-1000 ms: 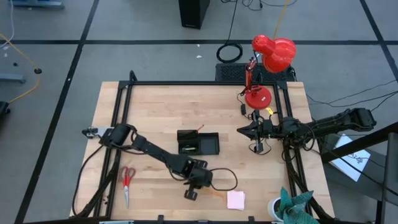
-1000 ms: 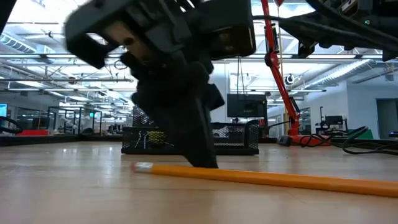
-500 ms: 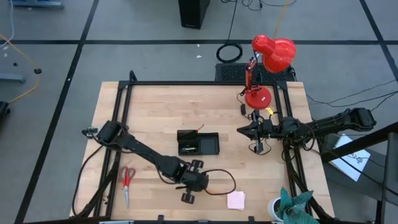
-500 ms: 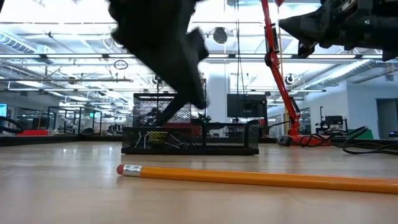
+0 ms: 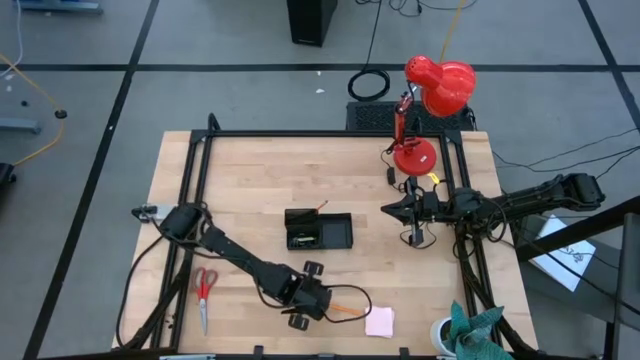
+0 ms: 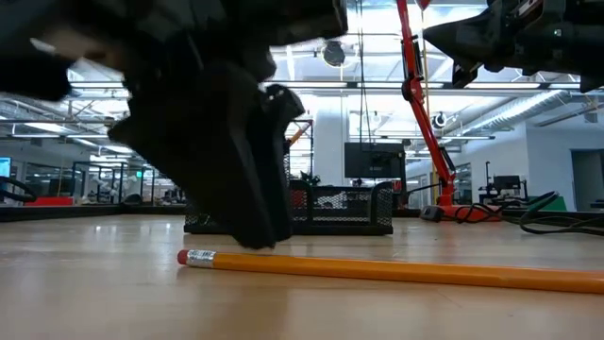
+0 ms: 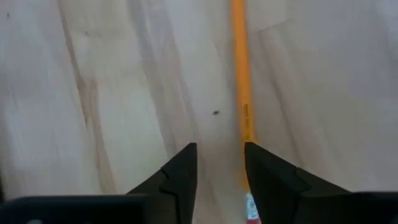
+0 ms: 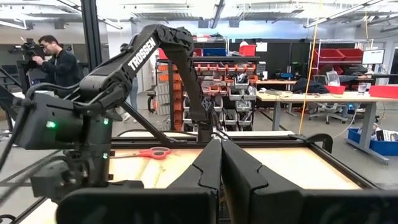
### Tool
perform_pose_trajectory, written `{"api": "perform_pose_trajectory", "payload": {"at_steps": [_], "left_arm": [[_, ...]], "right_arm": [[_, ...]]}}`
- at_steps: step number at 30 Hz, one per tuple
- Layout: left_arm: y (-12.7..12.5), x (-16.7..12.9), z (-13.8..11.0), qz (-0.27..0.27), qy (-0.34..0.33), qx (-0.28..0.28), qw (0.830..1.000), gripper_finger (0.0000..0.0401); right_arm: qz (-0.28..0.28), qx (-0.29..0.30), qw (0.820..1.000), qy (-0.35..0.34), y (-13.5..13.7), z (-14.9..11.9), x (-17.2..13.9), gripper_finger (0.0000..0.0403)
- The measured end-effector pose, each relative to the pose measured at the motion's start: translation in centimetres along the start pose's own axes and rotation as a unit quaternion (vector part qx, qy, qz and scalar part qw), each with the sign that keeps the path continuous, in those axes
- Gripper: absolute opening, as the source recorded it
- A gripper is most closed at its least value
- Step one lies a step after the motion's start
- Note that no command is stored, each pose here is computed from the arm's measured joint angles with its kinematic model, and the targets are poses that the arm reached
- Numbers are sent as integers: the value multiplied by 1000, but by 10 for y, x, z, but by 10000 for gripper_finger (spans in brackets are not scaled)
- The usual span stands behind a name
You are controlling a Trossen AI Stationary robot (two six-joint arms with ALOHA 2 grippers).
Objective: Pick and place office supplies into organizer
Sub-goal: Put the pencil into the mesh desk organizer
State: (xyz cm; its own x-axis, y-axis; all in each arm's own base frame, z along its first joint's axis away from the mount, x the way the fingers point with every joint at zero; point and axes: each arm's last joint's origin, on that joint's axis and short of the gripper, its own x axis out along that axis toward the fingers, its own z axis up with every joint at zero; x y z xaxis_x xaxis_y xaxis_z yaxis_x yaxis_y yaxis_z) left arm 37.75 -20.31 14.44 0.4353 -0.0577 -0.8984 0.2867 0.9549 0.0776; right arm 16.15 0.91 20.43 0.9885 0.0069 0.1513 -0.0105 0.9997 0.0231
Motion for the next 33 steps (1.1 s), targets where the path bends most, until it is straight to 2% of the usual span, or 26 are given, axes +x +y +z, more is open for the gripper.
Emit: {"api": "perform_pose_trajectory", "payload": {"at_steps": [8, 15, 18, 25, 33], "left_arm": [[2, 3, -7, -24, 25, -5, 999, 167], [4, 0, -4, -3, 13, -20, 1000, 173], [4, -1, -2, -11, 4, -28, 1000, 173], [-10, -13, 10, -97, -43, -52, 993, 173], [-41, -8, -1, -114, -20, -49, 992, 173]], "right_arm": [[0, -2, 1000, -2, 0, 0, 0, 4], [0, -3, 1000, -2, 0, 0, 0, 4], [0, -3, 1000, -1, 0, 0, 0, 4], [0, -3, 1000, -2, 0, 0, 0, 4], [0, -1, 1000, -2, 0, 0, 0, 4]]}}
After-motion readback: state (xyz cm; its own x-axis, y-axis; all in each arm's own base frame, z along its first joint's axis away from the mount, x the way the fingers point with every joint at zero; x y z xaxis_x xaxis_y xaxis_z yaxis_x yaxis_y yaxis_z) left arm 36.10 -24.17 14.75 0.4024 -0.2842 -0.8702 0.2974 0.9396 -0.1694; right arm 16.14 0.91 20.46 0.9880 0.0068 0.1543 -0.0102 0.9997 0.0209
